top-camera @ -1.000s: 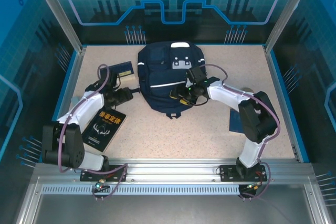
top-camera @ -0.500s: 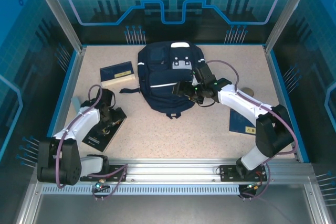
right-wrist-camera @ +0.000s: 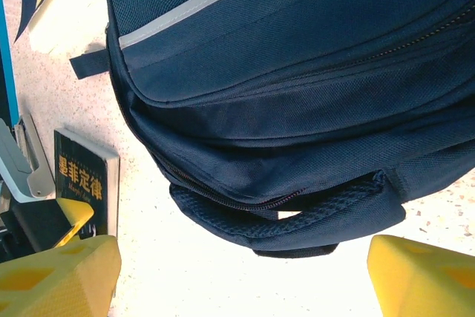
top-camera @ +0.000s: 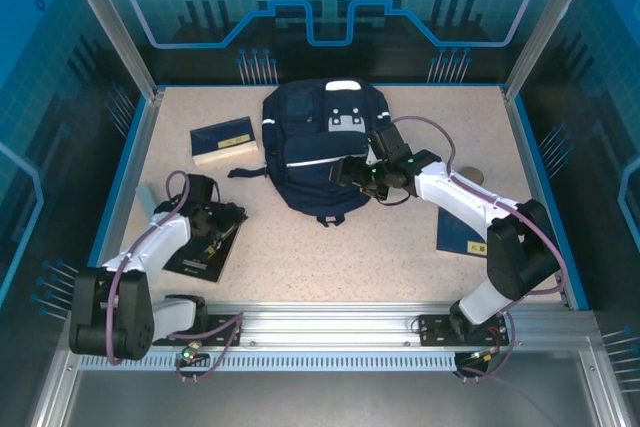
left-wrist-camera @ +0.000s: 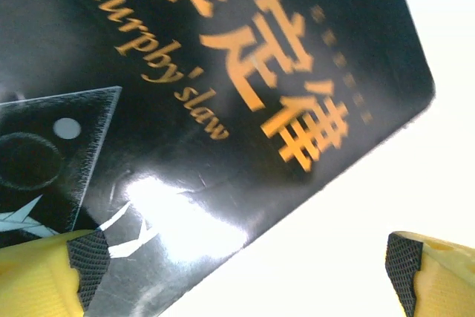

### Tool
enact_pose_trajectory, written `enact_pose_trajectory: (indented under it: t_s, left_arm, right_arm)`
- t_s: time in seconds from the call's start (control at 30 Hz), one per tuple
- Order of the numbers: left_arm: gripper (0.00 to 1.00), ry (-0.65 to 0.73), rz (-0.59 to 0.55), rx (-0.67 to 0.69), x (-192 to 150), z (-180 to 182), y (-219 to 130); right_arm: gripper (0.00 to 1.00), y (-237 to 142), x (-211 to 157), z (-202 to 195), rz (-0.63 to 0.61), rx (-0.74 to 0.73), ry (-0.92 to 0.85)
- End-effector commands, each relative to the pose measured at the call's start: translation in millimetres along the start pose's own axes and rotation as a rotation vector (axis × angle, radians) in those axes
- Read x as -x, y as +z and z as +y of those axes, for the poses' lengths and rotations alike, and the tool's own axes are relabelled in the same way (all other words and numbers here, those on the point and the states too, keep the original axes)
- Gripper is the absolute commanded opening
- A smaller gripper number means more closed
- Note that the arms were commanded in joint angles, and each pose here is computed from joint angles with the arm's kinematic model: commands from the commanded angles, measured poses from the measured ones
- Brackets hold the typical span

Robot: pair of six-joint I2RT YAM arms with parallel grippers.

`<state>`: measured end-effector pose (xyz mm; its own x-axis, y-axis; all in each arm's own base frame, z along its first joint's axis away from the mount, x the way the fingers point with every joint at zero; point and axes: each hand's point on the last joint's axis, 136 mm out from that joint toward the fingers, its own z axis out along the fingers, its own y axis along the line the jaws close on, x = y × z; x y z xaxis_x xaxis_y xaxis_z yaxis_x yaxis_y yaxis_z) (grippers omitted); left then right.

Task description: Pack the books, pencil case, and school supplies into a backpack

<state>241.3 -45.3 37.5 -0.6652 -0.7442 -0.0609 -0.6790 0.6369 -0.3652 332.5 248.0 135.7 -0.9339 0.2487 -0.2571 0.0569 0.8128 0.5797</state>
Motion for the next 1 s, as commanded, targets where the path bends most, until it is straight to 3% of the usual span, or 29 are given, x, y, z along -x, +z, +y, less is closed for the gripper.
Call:
enact_pose_trajectory:
  t_s: [0.0, 0.3, 0.5, 0.77, 0.97]
  left_arm:
    - [0.99, -0.031, 0.204, -0.155, -45, -36, 14]
    - [0.98, 0.038, 0.272, -0.2, -85, -87, 31]
    - [0.98, 0.137, 0.177, -0.199, -63, -101, -1]
    - [0.99, 0.118, 0.056, -0.123, 0, -53, -33]
    - [0.99, 0.065, 0.065, -0.047, 12, -16, -25]
  right_arm:
    - [0.87, -6, -5, 4, -0.003, -0.013, -0.009]
    - [0.87, -4, -11, 1, 0.002, -0.041, -0.019]
    - [0.86, -6, -18, 12, -0.019, -0.091, -0.117]
    - [0.79, 27, -63, 63, 0.063, -0.154, -0.362]
    - [0.71, 71, -100, 83, 0.175, -0.169, -0.425]
